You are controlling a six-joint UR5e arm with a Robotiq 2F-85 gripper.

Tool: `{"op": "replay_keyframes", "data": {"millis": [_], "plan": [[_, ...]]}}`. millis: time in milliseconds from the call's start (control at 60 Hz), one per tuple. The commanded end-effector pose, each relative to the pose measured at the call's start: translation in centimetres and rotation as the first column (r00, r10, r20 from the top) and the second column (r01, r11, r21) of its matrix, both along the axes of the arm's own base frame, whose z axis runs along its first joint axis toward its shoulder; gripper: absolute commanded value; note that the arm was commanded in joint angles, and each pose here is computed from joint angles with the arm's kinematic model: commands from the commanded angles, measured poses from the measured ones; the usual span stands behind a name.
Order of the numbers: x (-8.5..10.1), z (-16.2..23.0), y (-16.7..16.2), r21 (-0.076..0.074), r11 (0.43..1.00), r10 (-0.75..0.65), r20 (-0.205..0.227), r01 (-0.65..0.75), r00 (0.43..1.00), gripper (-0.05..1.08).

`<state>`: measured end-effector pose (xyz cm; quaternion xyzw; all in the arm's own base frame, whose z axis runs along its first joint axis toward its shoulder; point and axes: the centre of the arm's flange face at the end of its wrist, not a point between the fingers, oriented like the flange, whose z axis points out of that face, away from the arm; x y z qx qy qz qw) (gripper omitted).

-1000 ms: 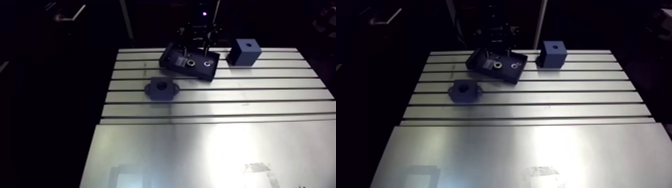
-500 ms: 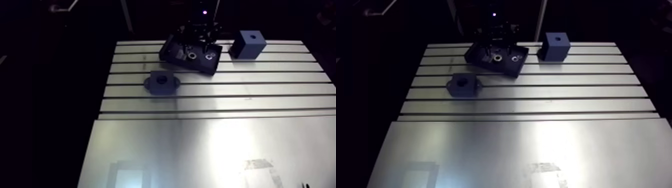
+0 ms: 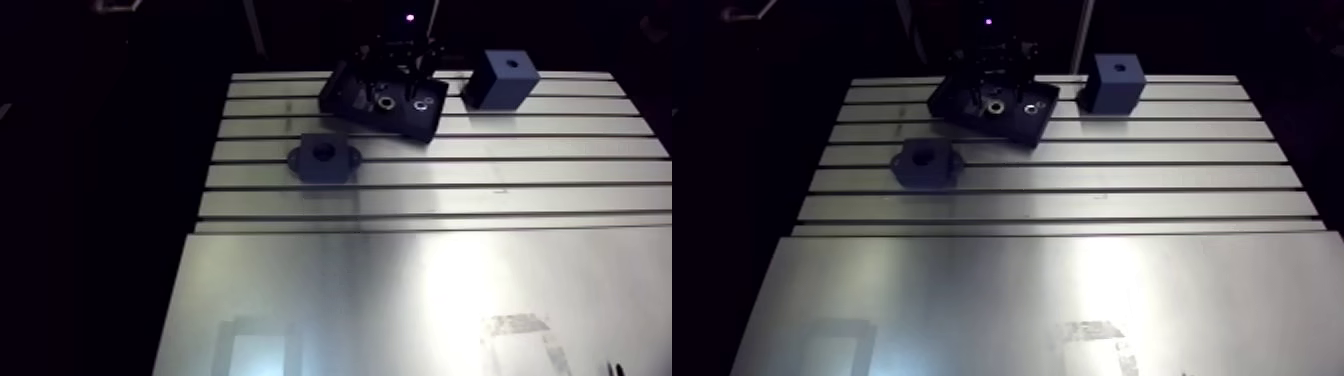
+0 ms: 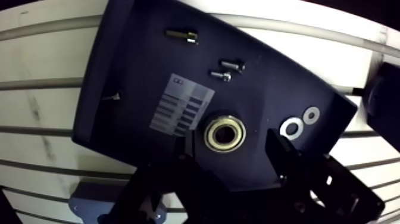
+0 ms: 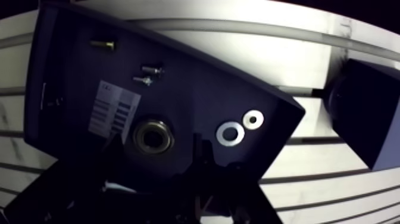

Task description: Pick up the bearing and press it into the housing until flush.

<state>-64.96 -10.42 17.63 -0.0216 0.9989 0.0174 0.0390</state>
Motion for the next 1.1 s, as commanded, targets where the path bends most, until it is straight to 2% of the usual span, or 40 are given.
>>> {"op": "replay_keyframes", "data": {"millis": [17, 317, 417, 1100], "plan": [[-0.22, -0.09, -0.12, 0.0, 1.0, 0.002, -0.001, -0.002, 1.0, 0.31], [-0.22, -0.26, -0.22, 0.0, 1.0, 0.003, 0.001, -0.003, 1.0, 0.32], [-0.26, -0.52, -0.32, -0.001, 1.0, 0.005, 0.005, -0.005, 1.0, 0.37], [-0.17, -0.69, -0.44, -0.002, 1.0, 0.008, 0.009, -0.008, 1.0, 0.45]]}}
